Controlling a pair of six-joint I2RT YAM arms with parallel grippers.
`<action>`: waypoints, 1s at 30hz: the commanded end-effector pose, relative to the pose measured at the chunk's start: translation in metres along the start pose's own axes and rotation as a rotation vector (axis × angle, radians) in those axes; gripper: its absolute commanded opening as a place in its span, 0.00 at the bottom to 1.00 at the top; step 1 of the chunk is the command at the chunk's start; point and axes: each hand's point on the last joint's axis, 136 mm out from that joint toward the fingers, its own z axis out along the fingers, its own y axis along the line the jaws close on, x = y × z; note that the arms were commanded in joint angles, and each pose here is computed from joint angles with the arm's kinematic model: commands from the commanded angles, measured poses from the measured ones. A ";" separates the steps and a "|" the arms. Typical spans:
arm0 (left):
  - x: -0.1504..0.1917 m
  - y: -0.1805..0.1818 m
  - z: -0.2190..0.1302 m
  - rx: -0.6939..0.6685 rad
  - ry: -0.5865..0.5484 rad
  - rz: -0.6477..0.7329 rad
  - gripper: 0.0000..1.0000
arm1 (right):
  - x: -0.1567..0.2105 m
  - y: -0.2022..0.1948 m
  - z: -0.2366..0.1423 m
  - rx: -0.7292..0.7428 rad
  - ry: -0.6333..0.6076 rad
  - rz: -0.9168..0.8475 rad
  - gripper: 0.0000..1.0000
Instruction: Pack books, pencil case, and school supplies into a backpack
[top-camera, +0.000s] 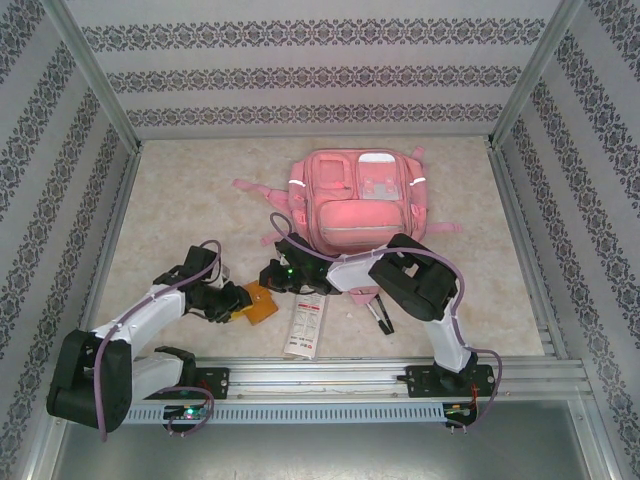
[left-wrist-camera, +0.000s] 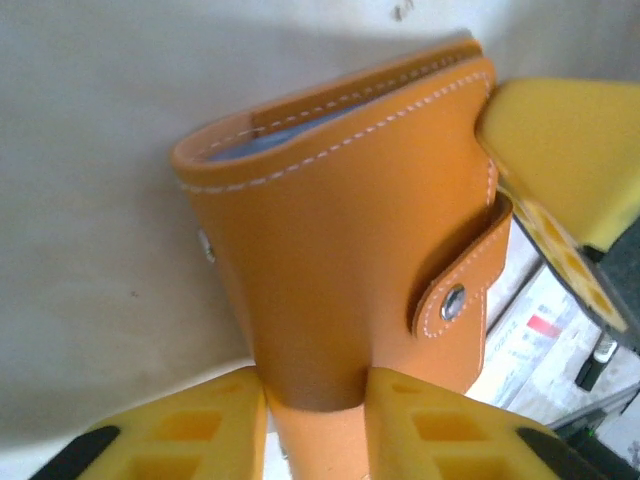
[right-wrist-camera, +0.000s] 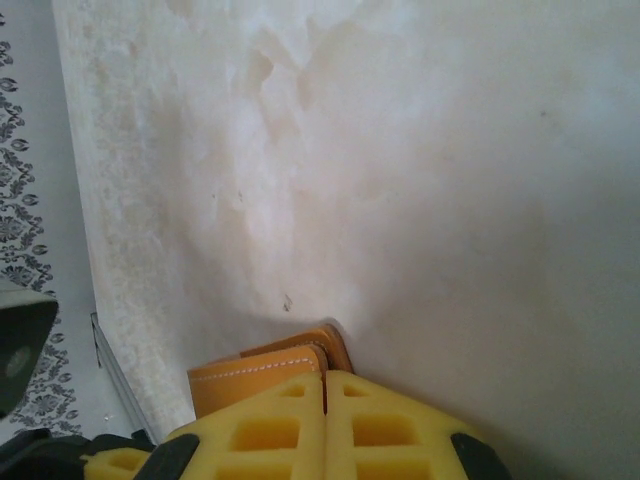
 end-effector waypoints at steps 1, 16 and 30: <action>-0.015 -0.044 -0.005 0.181 -0.042 0.136 0.25 | 0.018 0.007 0.009 -0.054 0.079 0.009 0.00; -0.030 -0.015 -0.001 0.032 -0.121 0.007 0.62 | 0.021 0.005 0.009 -0.064 0.079 0.034 0.00; -0.033 -0.022 -0.013 -0.030 -0.093 0.026 0.03 | 0.012 0.033 -0.009 -0.139 0.057 -0.085 0.21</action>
